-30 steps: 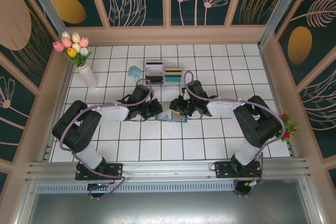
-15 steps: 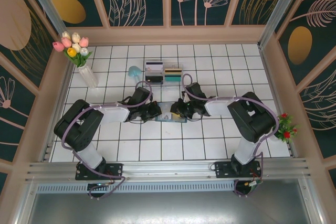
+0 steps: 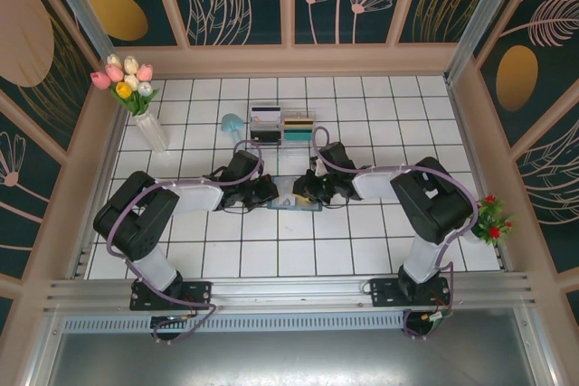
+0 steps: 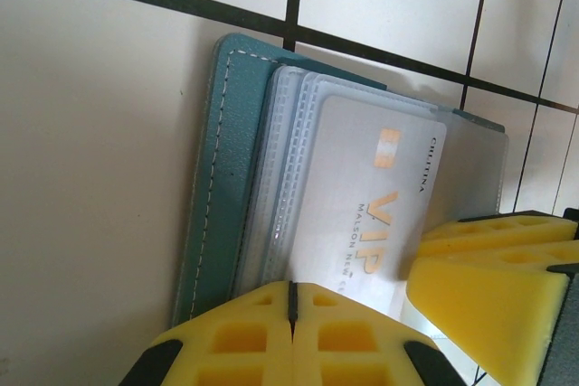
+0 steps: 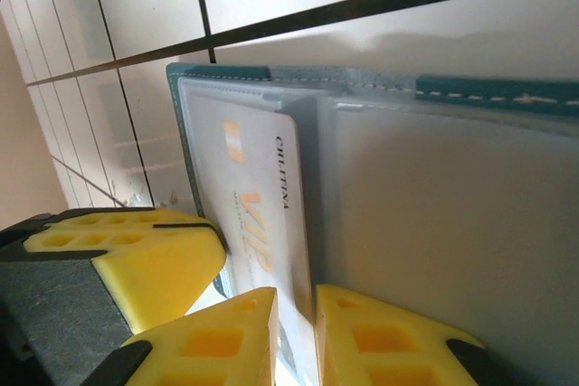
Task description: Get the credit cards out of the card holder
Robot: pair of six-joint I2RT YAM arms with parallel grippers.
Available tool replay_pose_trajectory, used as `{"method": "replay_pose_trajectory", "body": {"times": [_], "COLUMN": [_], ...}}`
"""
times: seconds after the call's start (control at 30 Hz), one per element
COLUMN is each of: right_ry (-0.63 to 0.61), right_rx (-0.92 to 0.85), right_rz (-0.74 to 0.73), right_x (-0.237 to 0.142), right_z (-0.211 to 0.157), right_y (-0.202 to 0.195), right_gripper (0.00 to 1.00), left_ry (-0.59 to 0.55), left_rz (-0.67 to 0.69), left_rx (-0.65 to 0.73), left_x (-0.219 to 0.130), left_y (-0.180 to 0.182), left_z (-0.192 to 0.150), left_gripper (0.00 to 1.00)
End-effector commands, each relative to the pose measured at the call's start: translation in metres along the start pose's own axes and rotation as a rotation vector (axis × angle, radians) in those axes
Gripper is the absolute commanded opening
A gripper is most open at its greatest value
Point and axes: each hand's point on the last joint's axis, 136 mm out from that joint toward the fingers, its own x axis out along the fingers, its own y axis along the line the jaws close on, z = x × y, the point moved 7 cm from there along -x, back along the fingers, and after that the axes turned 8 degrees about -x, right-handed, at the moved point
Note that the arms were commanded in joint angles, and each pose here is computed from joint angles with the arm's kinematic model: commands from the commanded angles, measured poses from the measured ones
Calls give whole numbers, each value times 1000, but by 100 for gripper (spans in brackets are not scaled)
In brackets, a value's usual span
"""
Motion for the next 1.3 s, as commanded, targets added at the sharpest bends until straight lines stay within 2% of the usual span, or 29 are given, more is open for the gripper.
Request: {"method": "replay_pose_trajectory", "body": {"times": [0.0, 0.23, 0.7, 0.8, 1.03, 1.27], "right_ry": [29, 14, -6, -11, 14, 42], "right_rx": [-28, -21, -33, -44, -54, -54], "right_rz": [11, -18, -43, -22, 40, 54], "right_x": [5, 1, -17, -21, -12, -3], "right_z": [-5, -6, -10, -11, -6, -8], "right_y": [-5, -11, -21, -18, -11, -14], "right_gripper": [18, 10, 5, 6, 21, 23], "left_ry": [19, -2, -8, 1, 15, 37], "left_rz": [86, 133, 154, 152, 143, 189], "left_rx": [-22, -16, -34, -28, -11, -6], "left_x": [5, 3, 1, 3, 4, 8], "left_y": [21, 26, 34, 33, 29, 39], "left_z": [-8, -7, -10, -10, -9, -12], "left_gripper": [0, 0, 2, 1, 0, 0]}}
